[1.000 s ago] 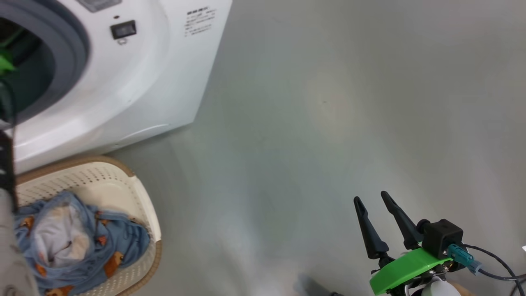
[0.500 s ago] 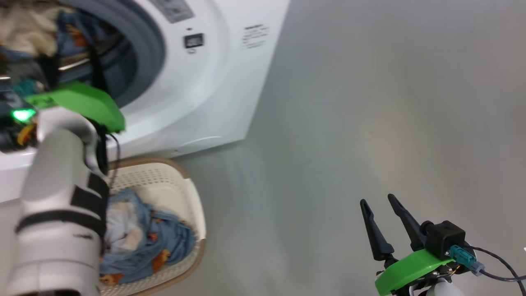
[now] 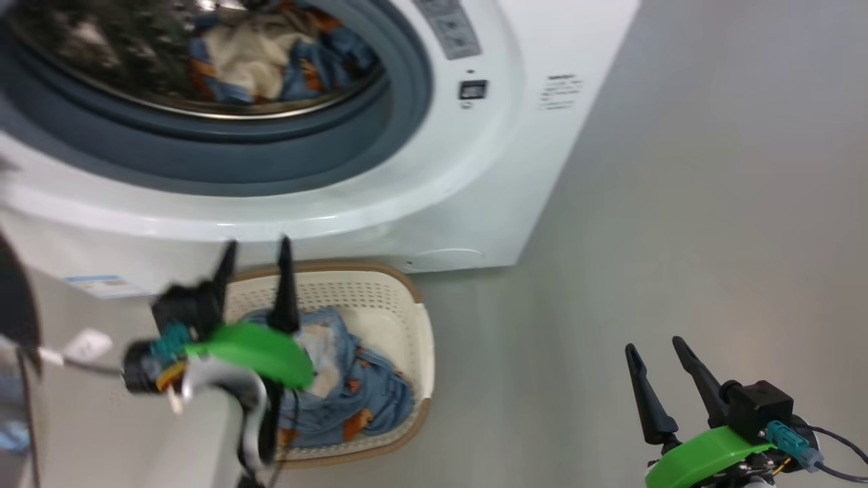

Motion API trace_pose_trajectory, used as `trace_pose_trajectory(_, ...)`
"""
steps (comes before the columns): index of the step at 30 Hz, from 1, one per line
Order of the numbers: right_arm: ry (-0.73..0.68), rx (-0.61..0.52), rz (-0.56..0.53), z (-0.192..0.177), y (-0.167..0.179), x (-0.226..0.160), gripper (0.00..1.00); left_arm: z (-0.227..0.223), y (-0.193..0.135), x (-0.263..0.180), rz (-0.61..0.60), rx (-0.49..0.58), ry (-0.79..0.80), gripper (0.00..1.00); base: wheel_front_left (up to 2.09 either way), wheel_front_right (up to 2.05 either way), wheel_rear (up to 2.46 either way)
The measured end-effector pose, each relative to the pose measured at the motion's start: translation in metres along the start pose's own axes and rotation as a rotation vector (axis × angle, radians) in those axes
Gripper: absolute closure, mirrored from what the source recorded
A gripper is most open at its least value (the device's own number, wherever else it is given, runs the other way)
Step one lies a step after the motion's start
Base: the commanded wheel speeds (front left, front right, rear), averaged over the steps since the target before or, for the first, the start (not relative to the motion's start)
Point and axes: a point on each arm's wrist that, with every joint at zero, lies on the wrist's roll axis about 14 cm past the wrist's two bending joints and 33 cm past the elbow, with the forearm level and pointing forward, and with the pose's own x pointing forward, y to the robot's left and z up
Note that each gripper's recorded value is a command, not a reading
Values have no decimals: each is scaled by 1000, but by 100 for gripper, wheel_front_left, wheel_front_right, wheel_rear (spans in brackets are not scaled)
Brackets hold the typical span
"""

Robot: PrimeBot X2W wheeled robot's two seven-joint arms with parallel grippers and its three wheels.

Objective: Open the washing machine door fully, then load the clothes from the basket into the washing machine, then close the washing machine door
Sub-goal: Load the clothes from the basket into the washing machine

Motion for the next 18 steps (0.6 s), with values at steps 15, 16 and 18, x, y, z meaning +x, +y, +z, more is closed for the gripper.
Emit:
trace_pose_trajectory(15,-47,-3,99,15,33,-10,0,-1,46,-118,196,-124,-6,0,0,0,0)
trace_pose_trajectory(16,-51,-4,102,16,34,-12,0,0,47,-123,201,-128,-9,0,0,0,0)
trace_pose_trajectory(18,-60,-6,108,19,36,-16,0,3,49,-132,211,-130,-18,0,0,0,0)
